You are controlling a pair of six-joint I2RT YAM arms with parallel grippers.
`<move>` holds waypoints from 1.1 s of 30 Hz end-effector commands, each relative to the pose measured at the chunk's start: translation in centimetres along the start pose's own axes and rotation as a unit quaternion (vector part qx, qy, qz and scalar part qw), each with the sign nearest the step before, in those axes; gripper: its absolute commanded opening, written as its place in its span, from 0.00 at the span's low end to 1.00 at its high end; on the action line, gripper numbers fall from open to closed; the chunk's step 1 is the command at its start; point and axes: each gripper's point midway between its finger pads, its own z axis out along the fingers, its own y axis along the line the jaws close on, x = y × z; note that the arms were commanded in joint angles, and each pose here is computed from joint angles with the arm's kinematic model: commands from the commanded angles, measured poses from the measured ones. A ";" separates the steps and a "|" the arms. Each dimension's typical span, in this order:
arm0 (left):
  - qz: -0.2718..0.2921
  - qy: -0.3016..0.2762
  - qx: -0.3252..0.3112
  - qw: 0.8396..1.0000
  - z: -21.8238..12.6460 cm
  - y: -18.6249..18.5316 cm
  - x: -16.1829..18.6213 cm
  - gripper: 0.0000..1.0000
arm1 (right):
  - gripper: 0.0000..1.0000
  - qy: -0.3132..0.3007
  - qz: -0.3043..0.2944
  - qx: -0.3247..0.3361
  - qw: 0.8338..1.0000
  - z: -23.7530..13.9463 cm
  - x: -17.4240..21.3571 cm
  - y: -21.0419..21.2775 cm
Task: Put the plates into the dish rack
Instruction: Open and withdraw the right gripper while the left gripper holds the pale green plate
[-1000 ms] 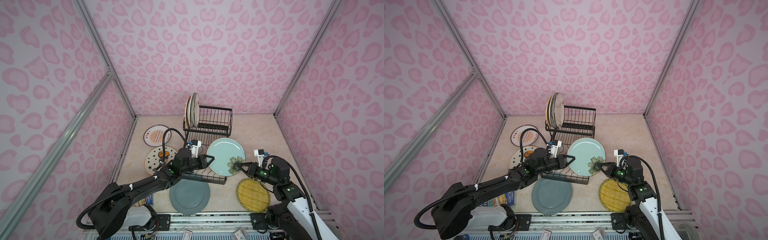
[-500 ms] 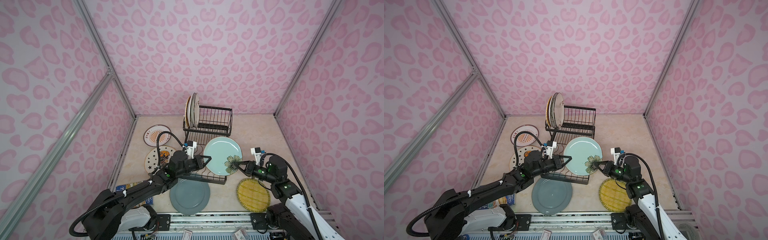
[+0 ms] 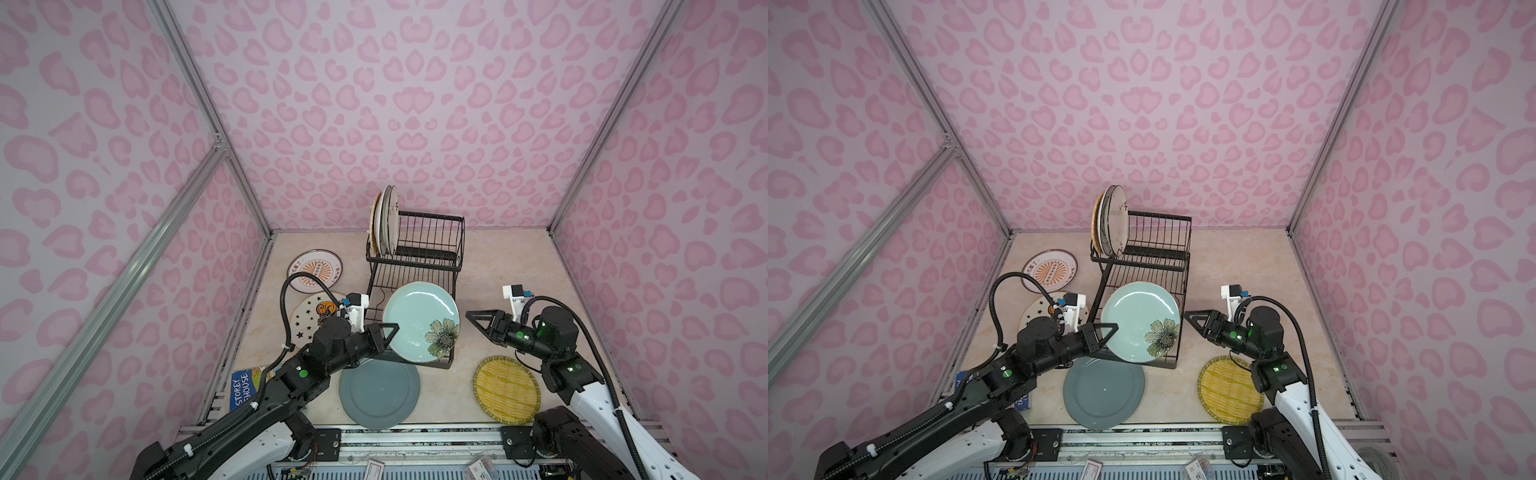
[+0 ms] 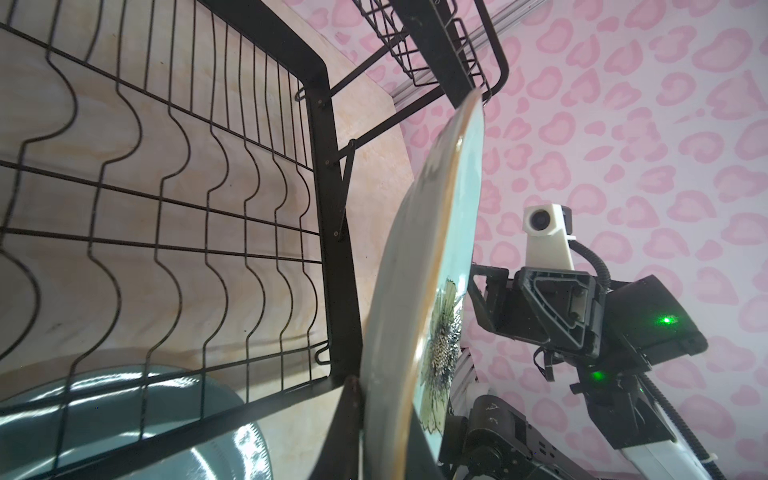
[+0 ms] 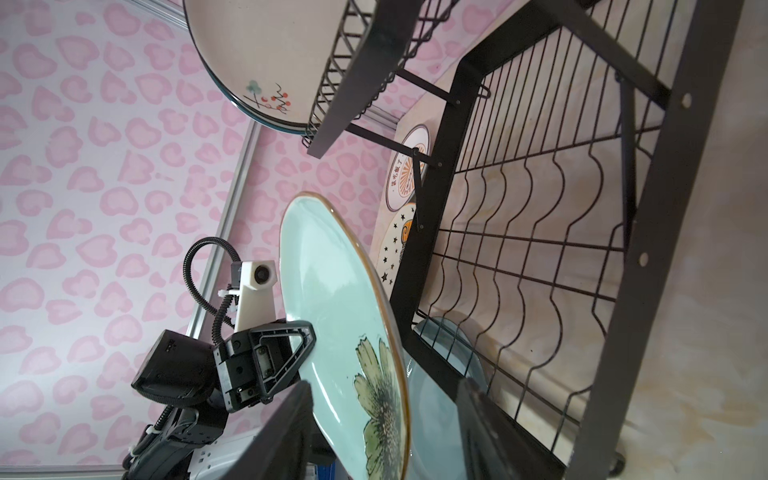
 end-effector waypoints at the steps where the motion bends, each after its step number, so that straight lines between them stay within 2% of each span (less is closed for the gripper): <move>1: 0.026 -0.047 -0.014 0.998 -2.4 -0.9 -2.2 0.04 | 0.63 -0.017 -0.045 -0.015 0.999 -0.1 -0.9 1.5; 8: 0.057 -0.082 -0.064 0.993 -7.1 -1.2 -4.0 0.04 | 0.83 -0.031 -0.083 -0.033 0.996 -0.1 -1.3 2.1; 13: 0.054 -0.111 -0.012 0.992 -10.0 -5.1 -5.8 0.04 | 0.92 -0.040 -0.130 -0.075 0.988 -0.1 -1.7 4.5; 17: 0.078 -0.124 0.009 0.989 -11.7 -9.3 -8.4 0.04 | 0.97 -0.054 -0.171 -0.083 0.980 -0.4 -1.5 5.1; 21: 0.116 -0.141 0.001 0.983 -12.0 -13.2 -11.8 0.04 | 0.97 -0.068 -0.182 -0.101 0.976 -0.5 -1.3 5.3; 24: 0.141 -0.164 0.015 0.976 -11.7 -17.1 -14.9 0.04 | 0.98 -0.058 -0.187 -0.122 0.973 -0.4 -0.5 6.1; 26: 0.154 -0.185 0.013 0.971 -11.2 -18.9 -16.7 0.04 | 0.98 -0.051 -0.196 -0.112 0.973 -0.3 0.2 6.1; 30: 0.176 -0.229 -0.030 0.957 -9.6 -20.2 -20.0 0.04 | 0.98 -0.043 -0.215 -0.082 0.972 -0.7 1.1 5.5; 33: 0.197 -0.266 -0.094 0.939 -8.2 -19.6 -22.2 0.04 | 0.98 -0.054 -0.212 -0.073 0.973 -1.4 1.3 5.1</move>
